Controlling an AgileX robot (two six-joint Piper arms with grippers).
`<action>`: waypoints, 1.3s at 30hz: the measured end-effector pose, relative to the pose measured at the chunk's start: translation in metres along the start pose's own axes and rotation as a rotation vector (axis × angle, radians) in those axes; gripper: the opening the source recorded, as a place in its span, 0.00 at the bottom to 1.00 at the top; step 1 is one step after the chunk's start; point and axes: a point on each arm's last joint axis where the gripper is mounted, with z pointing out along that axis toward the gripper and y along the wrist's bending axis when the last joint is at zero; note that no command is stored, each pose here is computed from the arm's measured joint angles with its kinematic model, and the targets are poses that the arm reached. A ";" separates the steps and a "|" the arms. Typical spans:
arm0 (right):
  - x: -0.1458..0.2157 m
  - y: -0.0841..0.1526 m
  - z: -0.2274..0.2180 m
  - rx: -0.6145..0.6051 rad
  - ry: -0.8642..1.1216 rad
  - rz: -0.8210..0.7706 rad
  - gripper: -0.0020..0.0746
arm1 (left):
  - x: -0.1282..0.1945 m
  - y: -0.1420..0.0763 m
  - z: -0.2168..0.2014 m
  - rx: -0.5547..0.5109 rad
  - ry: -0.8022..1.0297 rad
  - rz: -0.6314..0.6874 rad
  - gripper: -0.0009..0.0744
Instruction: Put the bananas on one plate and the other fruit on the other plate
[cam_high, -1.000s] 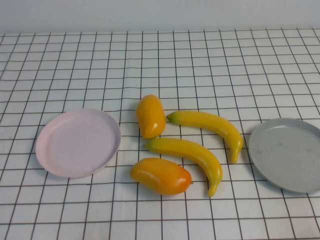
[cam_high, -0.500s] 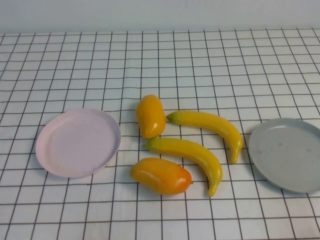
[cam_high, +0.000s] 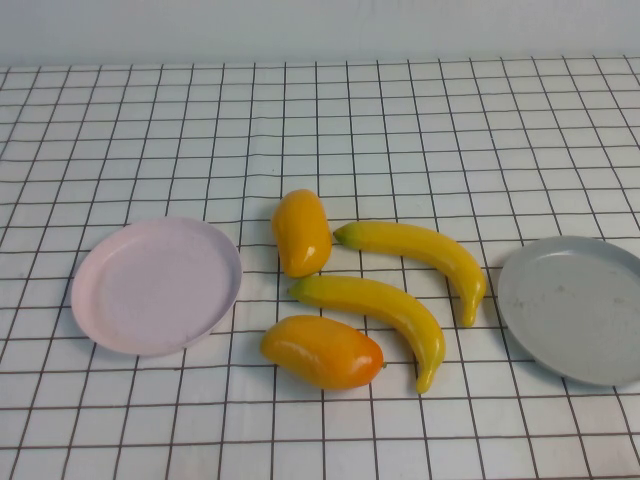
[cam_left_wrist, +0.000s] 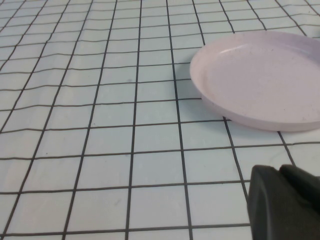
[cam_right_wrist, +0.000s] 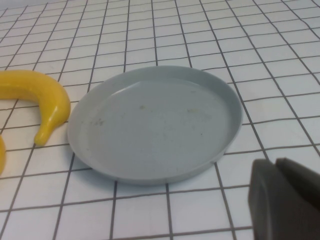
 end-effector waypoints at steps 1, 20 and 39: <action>0.000 0.000 0.000 0.000 0.000 0.000 0.01 | 0.000 0.000 0.000 0.000 0.000 0.000 0.01; 0.000 0.000 0.000 0.000 0.000 0.000 0.01 | 0.000 0.000 0.000 0.000 0.000 0.000 0.01; 0.000 0.000 0.000 0.000 0.000 0.000 0.01 | -0.026 -0.005 -0.004 0.222 -0.230 -1.162 0.01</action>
